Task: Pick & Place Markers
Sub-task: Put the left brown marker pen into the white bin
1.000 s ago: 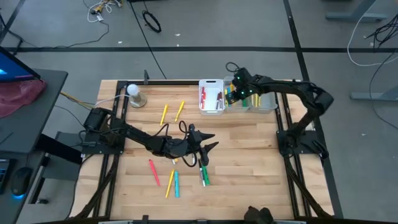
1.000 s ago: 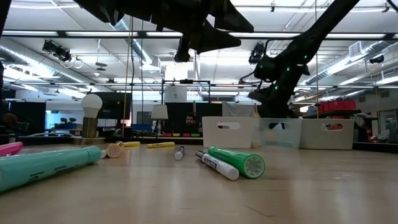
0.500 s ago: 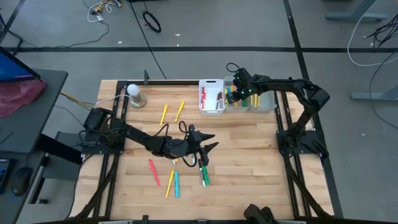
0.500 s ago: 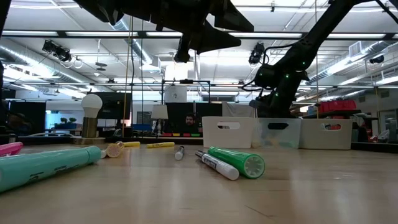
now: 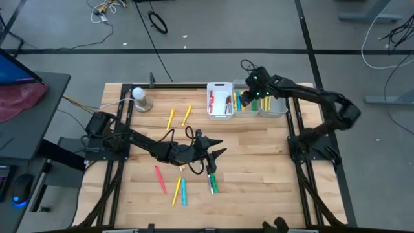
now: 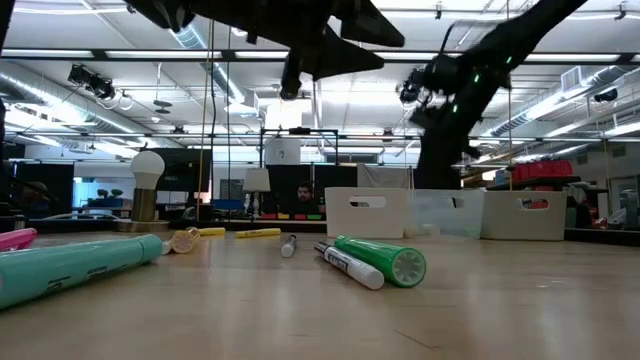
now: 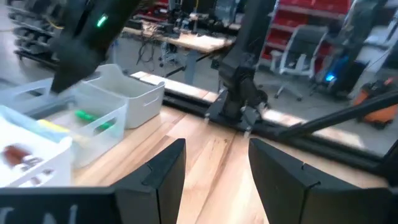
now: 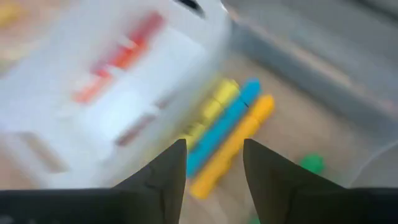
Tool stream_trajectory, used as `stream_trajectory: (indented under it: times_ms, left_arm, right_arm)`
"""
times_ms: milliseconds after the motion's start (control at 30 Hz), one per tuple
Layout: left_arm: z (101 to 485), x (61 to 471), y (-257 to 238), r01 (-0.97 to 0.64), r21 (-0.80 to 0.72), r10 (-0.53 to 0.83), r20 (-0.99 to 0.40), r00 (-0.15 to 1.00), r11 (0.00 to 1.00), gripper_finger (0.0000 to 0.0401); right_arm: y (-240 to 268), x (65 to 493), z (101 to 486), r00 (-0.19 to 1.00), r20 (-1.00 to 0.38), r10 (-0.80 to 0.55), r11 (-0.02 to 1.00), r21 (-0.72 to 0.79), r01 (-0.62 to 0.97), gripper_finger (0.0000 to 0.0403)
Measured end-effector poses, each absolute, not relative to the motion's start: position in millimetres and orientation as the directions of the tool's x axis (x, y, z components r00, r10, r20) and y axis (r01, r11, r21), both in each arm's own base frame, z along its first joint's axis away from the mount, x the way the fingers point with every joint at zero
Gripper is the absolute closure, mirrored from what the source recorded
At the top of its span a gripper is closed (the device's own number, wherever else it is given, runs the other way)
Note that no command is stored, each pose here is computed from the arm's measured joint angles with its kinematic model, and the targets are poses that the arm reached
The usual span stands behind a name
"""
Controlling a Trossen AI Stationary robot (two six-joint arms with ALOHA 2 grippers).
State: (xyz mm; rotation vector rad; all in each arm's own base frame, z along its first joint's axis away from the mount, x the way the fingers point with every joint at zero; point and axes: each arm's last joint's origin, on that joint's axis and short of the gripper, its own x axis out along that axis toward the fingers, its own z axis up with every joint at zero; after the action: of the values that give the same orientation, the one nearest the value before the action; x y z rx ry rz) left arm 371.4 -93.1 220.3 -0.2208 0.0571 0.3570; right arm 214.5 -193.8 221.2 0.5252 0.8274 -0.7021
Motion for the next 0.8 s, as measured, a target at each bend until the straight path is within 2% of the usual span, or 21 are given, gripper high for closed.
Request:
stream_trajectory:
  times_ms: [200, 333, 467, 600, 700, 800]
  left_arm:
    - [235.8, 342.3, -107.6, -0.490, -0.093, 0.464, -0.205, 0.862, 0.867, 0.0220]
    - [243.8, 312.3, -120.9, -0.570, -0.056, 0.537, -0.270, 0.799, 0.820, 0.0220]
    - [244.8, 282.9, -131.0, -0.602, -0.089, 0.541, -0.349, 0.765, 0.793, 0.0220]
    - [233.1, 258.9, -134.1, -0.658, -0.139, 0.533, -0.475, 0.700, 0.740, 0.0220]
    - [221.8, 243.1, -133.1, -0.717, -0.174, 0.482, -0.631, 0.608, 0.676, 0.0220]
    - [211.1, 230.9, -129.9, -0.799, -0.156, 0.433, -0.772, 0.465, 0.580, 0.0220]
  right_arm:
    - [-130.5, 211.3, 278.9, 0.688, -0.630, -0.359, 0.834, 0.115, 0.540, 0.0257]
    - [-74.6, 205.8, 287.9, 0.803, -0.522, -0.288, 0.921, 0.077, 0.381, 0.0269]
    - [-26.1, 196.7, 271.8, 0.881, -0.437, -0.179, 0.975, 0.040, 0.218, 0.0281]
    - [11.8, 189.0, 241.0, 0.907, -0.415, -0.072, 0.997, -0.006, 0.077, 0.0292]
    - [35.1, 184.5, 219.3, 0.918, -0.396, -0.022, 1.000, -0.022, 0.015, 0.0301]
    - [52.3, 179.4, 203.8, 0.934, -0.358, 0.001, 1.000, -0.020, -0.009, 0.0311]
